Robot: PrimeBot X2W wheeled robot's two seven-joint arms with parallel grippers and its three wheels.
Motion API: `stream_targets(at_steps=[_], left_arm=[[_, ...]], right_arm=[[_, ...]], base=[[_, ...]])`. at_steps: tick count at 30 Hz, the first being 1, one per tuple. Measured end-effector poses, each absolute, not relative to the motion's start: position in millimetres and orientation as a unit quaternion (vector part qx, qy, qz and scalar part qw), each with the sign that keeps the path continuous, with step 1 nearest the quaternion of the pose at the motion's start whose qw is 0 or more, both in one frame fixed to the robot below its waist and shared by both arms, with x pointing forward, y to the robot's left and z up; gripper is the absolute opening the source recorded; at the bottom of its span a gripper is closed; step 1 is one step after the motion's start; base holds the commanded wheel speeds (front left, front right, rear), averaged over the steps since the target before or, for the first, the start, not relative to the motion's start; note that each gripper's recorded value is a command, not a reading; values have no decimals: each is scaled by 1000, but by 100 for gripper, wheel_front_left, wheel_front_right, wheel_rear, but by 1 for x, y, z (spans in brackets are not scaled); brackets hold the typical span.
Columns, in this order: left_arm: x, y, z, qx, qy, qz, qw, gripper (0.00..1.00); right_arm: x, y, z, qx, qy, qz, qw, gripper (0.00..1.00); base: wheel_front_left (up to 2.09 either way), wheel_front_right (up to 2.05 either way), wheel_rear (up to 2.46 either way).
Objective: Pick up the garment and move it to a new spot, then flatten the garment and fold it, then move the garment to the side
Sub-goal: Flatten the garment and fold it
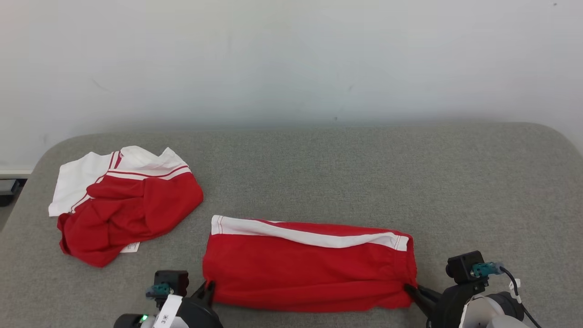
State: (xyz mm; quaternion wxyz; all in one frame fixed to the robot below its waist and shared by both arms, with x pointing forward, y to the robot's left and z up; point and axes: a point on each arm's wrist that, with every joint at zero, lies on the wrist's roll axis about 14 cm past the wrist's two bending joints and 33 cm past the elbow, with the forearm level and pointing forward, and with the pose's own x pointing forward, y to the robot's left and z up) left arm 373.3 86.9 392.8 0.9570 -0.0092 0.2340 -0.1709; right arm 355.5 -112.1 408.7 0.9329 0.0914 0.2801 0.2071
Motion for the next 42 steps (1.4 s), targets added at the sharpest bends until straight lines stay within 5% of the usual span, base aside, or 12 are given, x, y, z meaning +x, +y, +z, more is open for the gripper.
stream_targets(at_steps=[20, 21, 22, 23, 24, 42], left_arm=[[370, 85, 392, -1, 227, -164, 960, 2], [370, 85, 392, 0, 227, -163, 960, 75], [370, 85, 392, 1, 226, -161, 961, 100], [371, 86, 392, 3, 226, -159, 961, 100], [371, 86, 393, 4, 224, -159, 961, 100], [365, 122, 400, 2, 192, -104, 976, 100]], right_arm=[[347, -108, 399, 79, 314, 222, 920, 0], [347, -109, 399, 78, 316, 221, 919, 36], [347, -109, 399, 78, 316, 220, 919, 71], [348, -109, 400, 78, 315, 218, 920, 95], [348, -109, 401, 79, 314, 219, 921, 100], [359, -143, 444, 128, 221, 161, 953, 100]], base=[[0, 0, 0], [0, 0, 0], [0, 0, 0], [0, 0, 0], [0, 0, 0], [0, 0, 0]])
